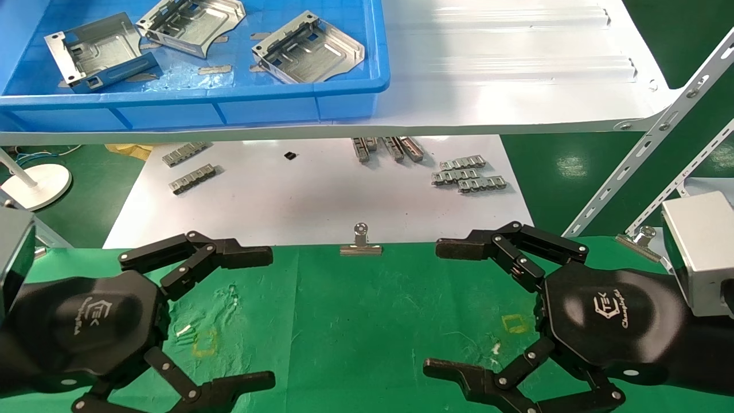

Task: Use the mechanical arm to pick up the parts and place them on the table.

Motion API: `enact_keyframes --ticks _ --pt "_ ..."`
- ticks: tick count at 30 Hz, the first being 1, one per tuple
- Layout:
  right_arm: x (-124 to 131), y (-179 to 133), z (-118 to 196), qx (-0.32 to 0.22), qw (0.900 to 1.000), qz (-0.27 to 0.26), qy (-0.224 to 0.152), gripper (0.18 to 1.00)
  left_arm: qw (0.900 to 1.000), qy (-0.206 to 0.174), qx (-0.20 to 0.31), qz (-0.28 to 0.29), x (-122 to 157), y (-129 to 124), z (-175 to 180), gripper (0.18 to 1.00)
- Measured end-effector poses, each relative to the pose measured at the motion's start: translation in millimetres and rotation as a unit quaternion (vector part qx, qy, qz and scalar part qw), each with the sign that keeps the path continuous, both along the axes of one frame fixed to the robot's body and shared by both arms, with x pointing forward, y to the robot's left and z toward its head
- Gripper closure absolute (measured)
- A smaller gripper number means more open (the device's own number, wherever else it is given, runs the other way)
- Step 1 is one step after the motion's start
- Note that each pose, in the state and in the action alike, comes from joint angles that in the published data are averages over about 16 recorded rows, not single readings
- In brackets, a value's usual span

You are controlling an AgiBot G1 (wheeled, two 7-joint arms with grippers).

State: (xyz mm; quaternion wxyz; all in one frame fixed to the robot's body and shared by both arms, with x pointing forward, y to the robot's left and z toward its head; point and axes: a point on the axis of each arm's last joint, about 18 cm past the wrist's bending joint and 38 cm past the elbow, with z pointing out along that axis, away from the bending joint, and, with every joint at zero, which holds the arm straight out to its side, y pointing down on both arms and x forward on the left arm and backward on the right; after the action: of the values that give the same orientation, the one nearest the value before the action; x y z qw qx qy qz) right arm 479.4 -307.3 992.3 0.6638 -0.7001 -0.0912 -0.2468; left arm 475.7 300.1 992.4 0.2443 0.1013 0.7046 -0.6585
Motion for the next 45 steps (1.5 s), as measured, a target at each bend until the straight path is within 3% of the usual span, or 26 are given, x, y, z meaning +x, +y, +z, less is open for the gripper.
enact_keyframes --ticks 45 --pt "0.0 0.0 0.0 0.0 1.0 0.0 0.0 0.179 1.0 0.0 0.0 0.0 0.0 0.0 0.0 0.183"
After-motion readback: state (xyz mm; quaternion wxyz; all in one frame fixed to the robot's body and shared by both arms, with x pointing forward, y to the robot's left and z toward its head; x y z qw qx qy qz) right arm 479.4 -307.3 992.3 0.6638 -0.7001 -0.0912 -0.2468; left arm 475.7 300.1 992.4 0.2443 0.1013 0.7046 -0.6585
